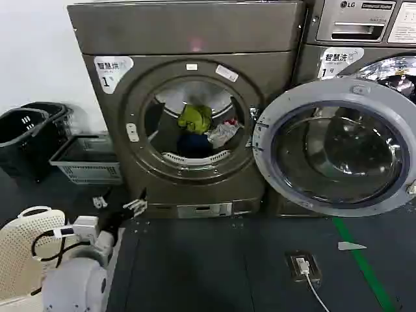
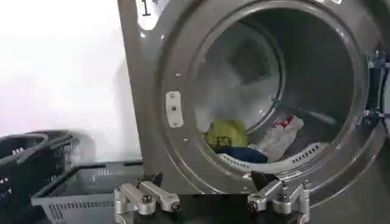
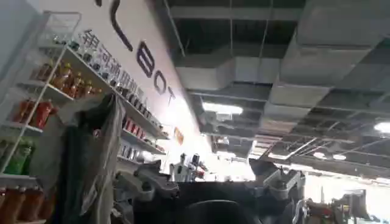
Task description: Grasp the clothes from the dryer.
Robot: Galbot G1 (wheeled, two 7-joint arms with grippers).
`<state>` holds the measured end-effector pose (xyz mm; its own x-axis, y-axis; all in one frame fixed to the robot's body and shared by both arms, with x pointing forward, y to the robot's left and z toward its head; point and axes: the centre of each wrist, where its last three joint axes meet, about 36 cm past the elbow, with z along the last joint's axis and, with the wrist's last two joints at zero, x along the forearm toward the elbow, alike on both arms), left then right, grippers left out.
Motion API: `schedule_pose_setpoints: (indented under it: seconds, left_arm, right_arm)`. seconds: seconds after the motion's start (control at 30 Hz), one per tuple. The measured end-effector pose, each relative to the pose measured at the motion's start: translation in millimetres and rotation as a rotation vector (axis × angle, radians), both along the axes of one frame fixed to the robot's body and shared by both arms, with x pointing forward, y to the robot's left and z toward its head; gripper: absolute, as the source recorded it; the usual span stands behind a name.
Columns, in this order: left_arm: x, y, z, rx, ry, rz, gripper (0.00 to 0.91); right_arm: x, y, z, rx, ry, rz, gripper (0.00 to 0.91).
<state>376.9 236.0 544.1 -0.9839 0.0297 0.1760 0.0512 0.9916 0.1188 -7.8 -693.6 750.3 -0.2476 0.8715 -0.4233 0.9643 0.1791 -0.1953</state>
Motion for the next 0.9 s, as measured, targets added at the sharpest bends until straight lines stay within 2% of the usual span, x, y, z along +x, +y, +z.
schedule_pose_setpoints:
  seconds: [0.27,0.9]
  left_arm:
    - [-2.8,0.1,-1.4,0.002,0.006,-0.001,0.907]
    - [-6.7,0.6,-1.1,0.003,0.007,-0.001,0.907]
  right_arm:
    - [1.3,-4.3,-5.6,-0.028,-0.015,0.009,0.907]
    - [2.4,-8.3,-9.7,-0.037,-0.026,0.017,0.907]
